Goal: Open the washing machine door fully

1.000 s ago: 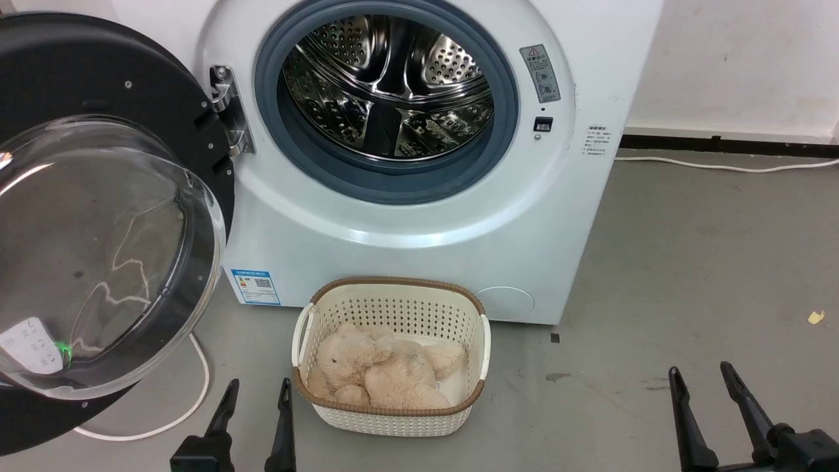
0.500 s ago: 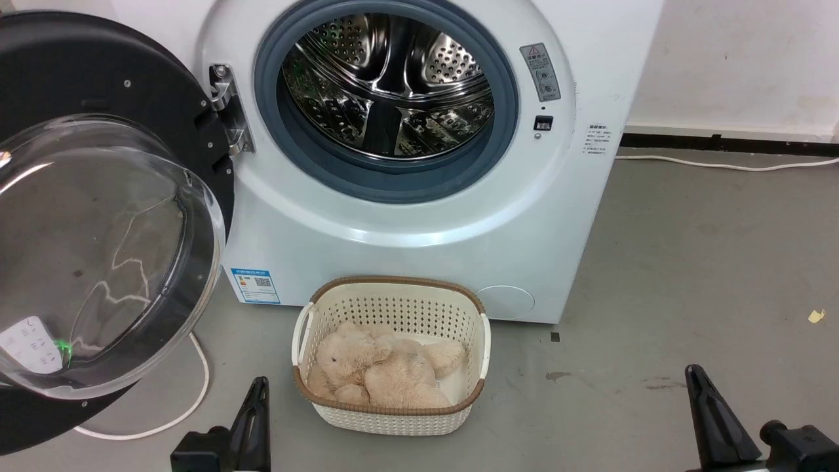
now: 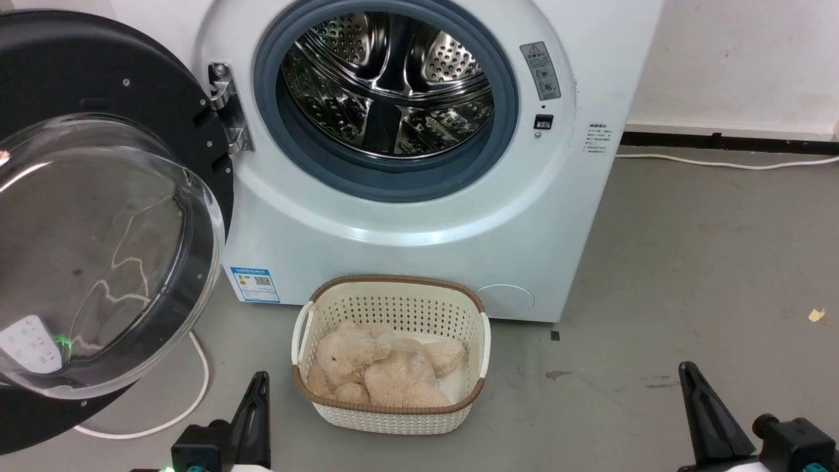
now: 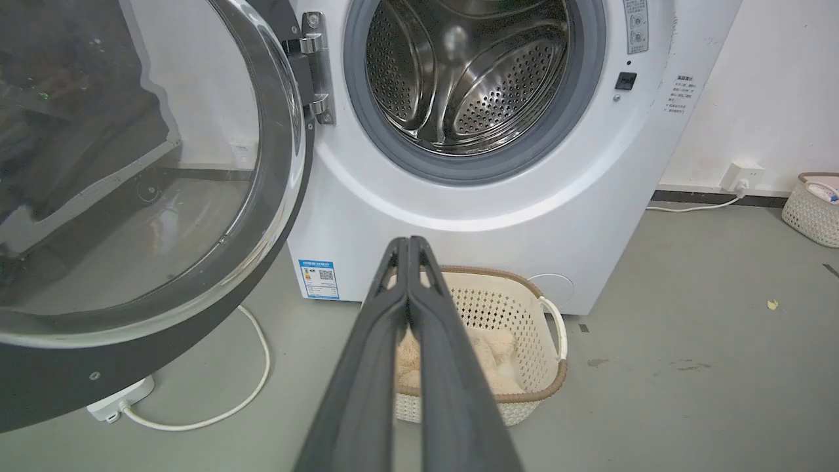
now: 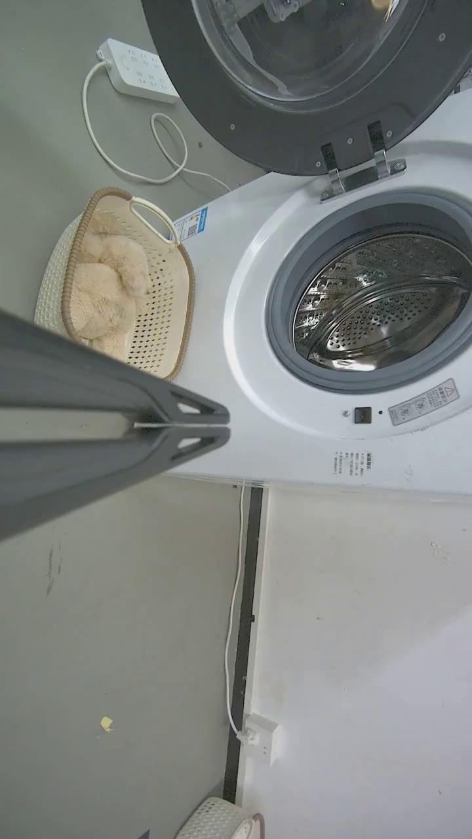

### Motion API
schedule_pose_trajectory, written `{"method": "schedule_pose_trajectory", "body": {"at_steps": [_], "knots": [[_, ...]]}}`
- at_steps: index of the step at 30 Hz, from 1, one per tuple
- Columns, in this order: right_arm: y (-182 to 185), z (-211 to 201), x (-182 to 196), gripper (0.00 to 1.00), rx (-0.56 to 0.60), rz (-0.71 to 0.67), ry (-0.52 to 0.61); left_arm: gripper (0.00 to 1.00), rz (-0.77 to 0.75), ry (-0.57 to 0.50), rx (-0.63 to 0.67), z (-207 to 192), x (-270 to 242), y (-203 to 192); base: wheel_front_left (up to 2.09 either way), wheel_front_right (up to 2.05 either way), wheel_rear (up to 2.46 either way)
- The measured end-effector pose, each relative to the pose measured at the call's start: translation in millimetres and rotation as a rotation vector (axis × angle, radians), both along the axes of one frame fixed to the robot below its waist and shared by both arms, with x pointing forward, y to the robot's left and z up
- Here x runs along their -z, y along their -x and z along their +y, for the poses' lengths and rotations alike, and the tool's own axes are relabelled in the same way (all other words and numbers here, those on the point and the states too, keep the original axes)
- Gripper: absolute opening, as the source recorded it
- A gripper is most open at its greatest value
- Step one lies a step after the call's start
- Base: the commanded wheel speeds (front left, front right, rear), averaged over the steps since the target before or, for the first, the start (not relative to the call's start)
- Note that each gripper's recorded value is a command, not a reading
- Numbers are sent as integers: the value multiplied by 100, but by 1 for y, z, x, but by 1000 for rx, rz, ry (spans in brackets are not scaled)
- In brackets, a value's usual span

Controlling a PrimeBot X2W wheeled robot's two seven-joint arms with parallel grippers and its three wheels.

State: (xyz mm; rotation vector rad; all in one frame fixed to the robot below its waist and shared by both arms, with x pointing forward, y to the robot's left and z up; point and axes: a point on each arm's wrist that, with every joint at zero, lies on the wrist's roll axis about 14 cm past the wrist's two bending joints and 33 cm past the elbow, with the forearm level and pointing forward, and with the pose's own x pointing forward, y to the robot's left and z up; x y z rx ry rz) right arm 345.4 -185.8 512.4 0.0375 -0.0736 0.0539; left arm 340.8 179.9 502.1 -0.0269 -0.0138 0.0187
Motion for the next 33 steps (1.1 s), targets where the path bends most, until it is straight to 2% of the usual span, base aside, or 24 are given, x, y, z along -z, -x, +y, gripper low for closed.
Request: {"method": "schedule_pose_trajectory", "body": {"at_steps": [33], "knots": [[-8,9,-2,0,-27,32,26,0,1,-17,10,-2,-8,-10,0,0,0]]}}
